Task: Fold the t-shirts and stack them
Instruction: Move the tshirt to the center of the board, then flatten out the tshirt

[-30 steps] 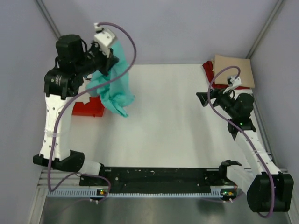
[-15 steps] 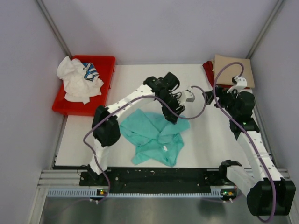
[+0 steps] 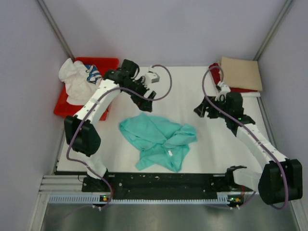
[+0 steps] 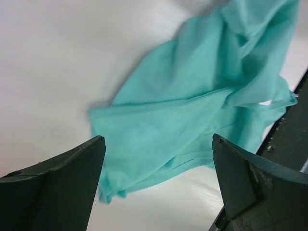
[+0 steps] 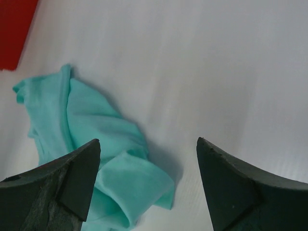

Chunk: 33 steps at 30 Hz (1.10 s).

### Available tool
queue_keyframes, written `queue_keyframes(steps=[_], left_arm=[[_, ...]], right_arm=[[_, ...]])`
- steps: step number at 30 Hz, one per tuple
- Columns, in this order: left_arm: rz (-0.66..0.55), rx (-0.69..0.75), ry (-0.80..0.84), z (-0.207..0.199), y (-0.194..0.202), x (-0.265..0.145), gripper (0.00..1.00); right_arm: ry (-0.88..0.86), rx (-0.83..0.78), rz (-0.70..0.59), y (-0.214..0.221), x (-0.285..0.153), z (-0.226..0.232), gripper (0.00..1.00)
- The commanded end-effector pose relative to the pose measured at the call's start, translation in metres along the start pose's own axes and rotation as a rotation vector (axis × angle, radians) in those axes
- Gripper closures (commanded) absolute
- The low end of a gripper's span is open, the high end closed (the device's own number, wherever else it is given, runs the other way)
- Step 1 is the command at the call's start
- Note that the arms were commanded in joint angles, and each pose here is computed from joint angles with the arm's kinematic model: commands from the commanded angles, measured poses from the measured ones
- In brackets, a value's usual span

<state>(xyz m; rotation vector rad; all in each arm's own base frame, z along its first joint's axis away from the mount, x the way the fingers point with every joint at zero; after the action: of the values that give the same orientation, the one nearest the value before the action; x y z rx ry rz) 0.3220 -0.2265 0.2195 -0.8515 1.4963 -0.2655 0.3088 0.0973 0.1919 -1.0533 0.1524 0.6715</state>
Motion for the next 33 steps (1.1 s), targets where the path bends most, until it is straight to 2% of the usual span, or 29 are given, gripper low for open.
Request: queue_keyframes(steps=[1,3,6,7,9,11,13,15,17,22,23,24,26,27,29,30,32,33], left_arm=[[-0.004,-0.081,-0.129,0.040,0.044,-0.033,0.05],[0.010,-0.142,-0.164,0.053,0.069,-0.044,0.05],[0.010,-0.211,-0.219,0.066,0.102,-0.063,0.06],[0.005,-0.224,-0.239,0.069,0.110,-0.070,0.06],[0.003,-0.258,-0.269,0.073,0.126,-0.080,0.06],[0.003,-0.270,-0.285,0.072,0.134,-0.086,0.06],[-0.001,-0.301,-0.309,0.072,0.147,-0.091,0.06],[-0.001,-0.299,-0.311,0.066,0.153,-0.091,0.06],[0.001,-0.295,-0.291,0.059,0.159,-0.086,0.06],[0.013,-0.293,-0.235,0.043,0.169,-0.076,0.11],[0.008,-0.294,-0.216,0.039,0.170,-0.074,0.11],[0.004,-0.293,-0.198,0.034,0.171,-0.072,0.12],[-0.011,-0.281,-0.185,0.029,0.171,-0.071,0.12],[-0.013,-0.282,-0.179,0.026,0.172,-0.069,0.12],[-0.020,-0.281,-0.165,0.022,0.174,-0.065,0.12],[-0.023,-0.275,-0.153,0.020,0.174,-0.062,0.12],[-0.015,-0.264,-0.129,0.015,0.175,-0.056,0.12],[-0.006,-0.240,-0.113,0.012,0.171,-0.050,0.12]], right_arm=[[-0.167,-0.018,0.237,0.071,0.021,0.039,0.18],[-0.255,-0.052,0.339,0.100,0.024,0.057,0.15],[-0.249,-0.096,0.472,0.133,0.029,0.057,0.15],[-0.245,-0.087,0.521,0.142,0.031,0.053,0.22],[-0.310,-0.079,0.623,0.155,0.035,0.057,0.57],[-0.378,-0.104,0.686,0.154,0.040,0.065,0.81],[-0.344,-0.150,0.747,0.153,0.052,0.058,1.00],[-0.261,-0.220,0.769,0.140,0.068,0.046,1.00],[-0.139,-0.257,0.707,0.113,0.095,0.030,1.00],[0.084,-0.269,0.417,-0.012,0.168,-0.004,1.00],[0.104,-0.281,0.360,-0.036,0.181,-0.006,0.99],[0.119,-0.289,0.325,-0.052,0.189,-0.006,0.85],[0.095,-0.305,0.289,-0.075,0.200,0.005,0.51],[0.091,-0.299,0.280,-0.081,0.201,0.008,0.44],[0.127,-0.258,0.237,-0.095,0.188,0.014,0.37],[0.156,-0.248,0.210,-0.101,0.178,0.016,0.25],[0.233,-0.233,0.179,-0.102,0.154,0.016,0.11],[0.263,-0.234,0.171,-0.098,0.139,0.017,0.10]])
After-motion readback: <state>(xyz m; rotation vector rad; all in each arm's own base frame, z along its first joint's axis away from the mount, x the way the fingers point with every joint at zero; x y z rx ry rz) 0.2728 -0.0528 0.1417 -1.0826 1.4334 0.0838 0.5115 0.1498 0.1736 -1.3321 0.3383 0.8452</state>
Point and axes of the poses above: each gripper's point midway between its finger pads, its own x axis out along the fingers, its own z axis along the line the jaws close on, y = z × x, the point moved 3 cm from there along -x, back along the fingers, and after that the axes turned 7 degrees about x, right-handed, at the moved point
